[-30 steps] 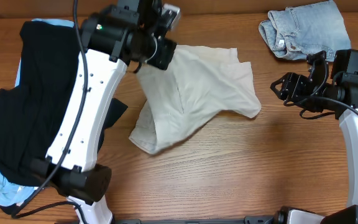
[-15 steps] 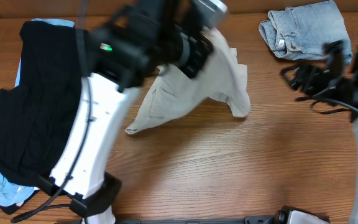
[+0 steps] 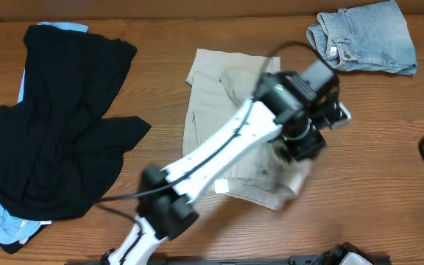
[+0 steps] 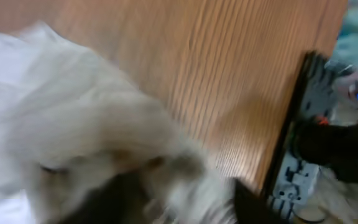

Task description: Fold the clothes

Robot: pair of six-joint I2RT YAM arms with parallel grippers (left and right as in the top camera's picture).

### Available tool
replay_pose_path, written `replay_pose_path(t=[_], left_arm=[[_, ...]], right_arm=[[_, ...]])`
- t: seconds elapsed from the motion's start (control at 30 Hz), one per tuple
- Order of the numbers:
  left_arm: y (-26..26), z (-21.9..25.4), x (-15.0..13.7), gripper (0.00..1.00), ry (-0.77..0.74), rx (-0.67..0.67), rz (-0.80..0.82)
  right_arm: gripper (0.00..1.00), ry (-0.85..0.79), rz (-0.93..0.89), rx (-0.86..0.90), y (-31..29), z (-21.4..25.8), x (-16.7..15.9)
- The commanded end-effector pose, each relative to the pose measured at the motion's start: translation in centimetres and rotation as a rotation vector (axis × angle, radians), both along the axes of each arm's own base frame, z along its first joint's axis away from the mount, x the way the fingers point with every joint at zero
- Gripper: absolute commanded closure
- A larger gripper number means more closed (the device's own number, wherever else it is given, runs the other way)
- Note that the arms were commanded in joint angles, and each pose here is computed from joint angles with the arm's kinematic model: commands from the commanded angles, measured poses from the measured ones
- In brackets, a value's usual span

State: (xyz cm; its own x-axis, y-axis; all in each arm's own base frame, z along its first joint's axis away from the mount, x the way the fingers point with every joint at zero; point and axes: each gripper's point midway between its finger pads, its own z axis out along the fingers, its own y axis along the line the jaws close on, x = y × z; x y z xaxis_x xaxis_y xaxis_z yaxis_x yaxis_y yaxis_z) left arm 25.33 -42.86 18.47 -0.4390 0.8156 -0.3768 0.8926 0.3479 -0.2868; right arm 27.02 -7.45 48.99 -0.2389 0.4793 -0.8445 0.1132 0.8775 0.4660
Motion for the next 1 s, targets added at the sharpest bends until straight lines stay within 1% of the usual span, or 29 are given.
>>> replay_pose_path(t=[0.0, 0.07, 0.13, 0.33, 0.5, 0.57, 0.63, 0.73, 0.8, 0.97], left_arm=[[-0.4, -2.6, 0.1, 0.00, -0.001, 0.054, -0.015], [-0.1, -2.8, 0.8, 0.00, -0.016, 0.070, 0.010], [0.5, -1.4, 2.0, 0.00, -0.048, 0.056, 0.055], [4.4, 7.6, 6.0, 0.00, -0.182, -0.092, 0.188], [11.9, 14.5, 10.4, 0.00, -0.301, -0.158, 0.490], [15.2, 16.5, 11.8, 0.00, -0.325, -0.181, 0.601], [18.6, 17.9, 13.2, 0.00, -0.332, -0.202, 0.714], [22.7, 18.2, 14.8, 0.00, -0.318, -0.205, 0.825], [25.4, 17.6, 15.8, 0.00, -0.298, -0.177, 0.896], [29.9, 16.3, 17.6, 0.00, -0.282, -0.128, 1.006]], right_arm=[[0.23, -0.026, 0.000, 0.012, 0.5, 1.0, -0.8], [0.23, -0.010, 0.000, 0.020, 0.6, 0.6, -0.9], [0.22, 0.016, 0.000, 0.026, 0.5, 0.0, -0.8], [0.19, 0.126, 0.024, 0.041, -0.4, -3.1, 0.3], [0.19, 0.243, 0.100, 0.049, -0.3, -6.5, 2.0], [0.19, 0.280, 0.145, 0.047, 0.4, -7.6, 3.3], [0.23, 0.327, 0.186, 0.025, 1.6, -9.0, 5.1], [0.25, 0.404, 0.225, -0.059, 4.1, -11.3, 8.1], [0.22, 0.449, 0.247, -0.140, 6.7, -13.2, 11.1], [0.15, 0.494, 0.314, -0.280, 13.1, -17.7, 16.7]])
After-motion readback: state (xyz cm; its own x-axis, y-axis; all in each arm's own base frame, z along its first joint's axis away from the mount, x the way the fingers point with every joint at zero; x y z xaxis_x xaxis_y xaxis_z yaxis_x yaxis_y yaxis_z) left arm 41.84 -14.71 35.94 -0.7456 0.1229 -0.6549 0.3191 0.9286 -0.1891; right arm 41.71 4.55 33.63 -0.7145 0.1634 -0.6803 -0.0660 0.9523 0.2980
